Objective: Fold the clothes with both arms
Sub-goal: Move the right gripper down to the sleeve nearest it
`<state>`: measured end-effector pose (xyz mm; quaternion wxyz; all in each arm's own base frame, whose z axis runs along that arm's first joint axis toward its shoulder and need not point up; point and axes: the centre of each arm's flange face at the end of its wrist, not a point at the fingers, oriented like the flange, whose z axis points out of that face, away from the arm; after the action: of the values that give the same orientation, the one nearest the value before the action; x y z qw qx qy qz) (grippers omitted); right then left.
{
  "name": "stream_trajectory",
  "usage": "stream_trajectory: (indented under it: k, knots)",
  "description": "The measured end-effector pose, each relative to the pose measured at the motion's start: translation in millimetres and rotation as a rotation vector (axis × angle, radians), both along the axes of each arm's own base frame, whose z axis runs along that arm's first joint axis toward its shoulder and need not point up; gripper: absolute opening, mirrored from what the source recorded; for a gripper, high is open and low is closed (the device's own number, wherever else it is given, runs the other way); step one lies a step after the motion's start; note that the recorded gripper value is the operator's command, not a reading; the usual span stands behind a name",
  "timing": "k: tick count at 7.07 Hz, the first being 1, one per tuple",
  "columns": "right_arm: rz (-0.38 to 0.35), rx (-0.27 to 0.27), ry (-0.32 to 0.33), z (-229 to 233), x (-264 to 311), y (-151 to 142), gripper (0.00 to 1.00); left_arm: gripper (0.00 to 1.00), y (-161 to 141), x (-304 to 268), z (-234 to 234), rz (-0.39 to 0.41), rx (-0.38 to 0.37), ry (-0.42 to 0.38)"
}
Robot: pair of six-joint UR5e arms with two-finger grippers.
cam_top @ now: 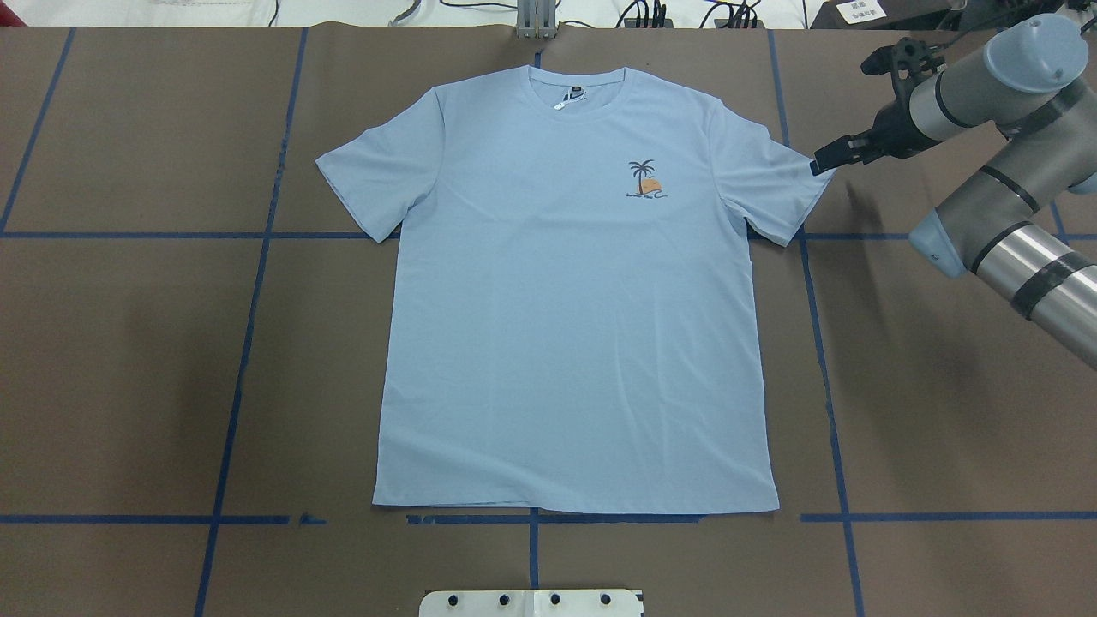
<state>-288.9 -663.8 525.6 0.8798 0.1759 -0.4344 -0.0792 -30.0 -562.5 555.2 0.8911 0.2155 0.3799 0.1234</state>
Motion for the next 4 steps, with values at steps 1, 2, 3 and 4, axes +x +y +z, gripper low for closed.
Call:
stream_trajectory:
  k: [1,2,3,4]
  knots:
    - [0.01,-0.008,0.021,-3.7,-6.4,-6.4,0.84,1.0,0.0,-0.3,0.2,0.0,0.0,0.0]
    - [0.016,-0.017,0.043,-5.7,-14.0,-10.1,0.83,1.0,0.0,-0.3,0.9,0.0,-0.001,0.0]
    - [0.017,-0.023,0.058,-3.9,-20.2,-10.5,0.81,1.0,0.2,-0.3,1.1,0.0,-0.001,0.0]
    - [0.015,-0.028,0.066,-0.8,-24.5,-9.6,0.68,1.0,0.3,-0.4,0.9,0.0,0.0,0.0]
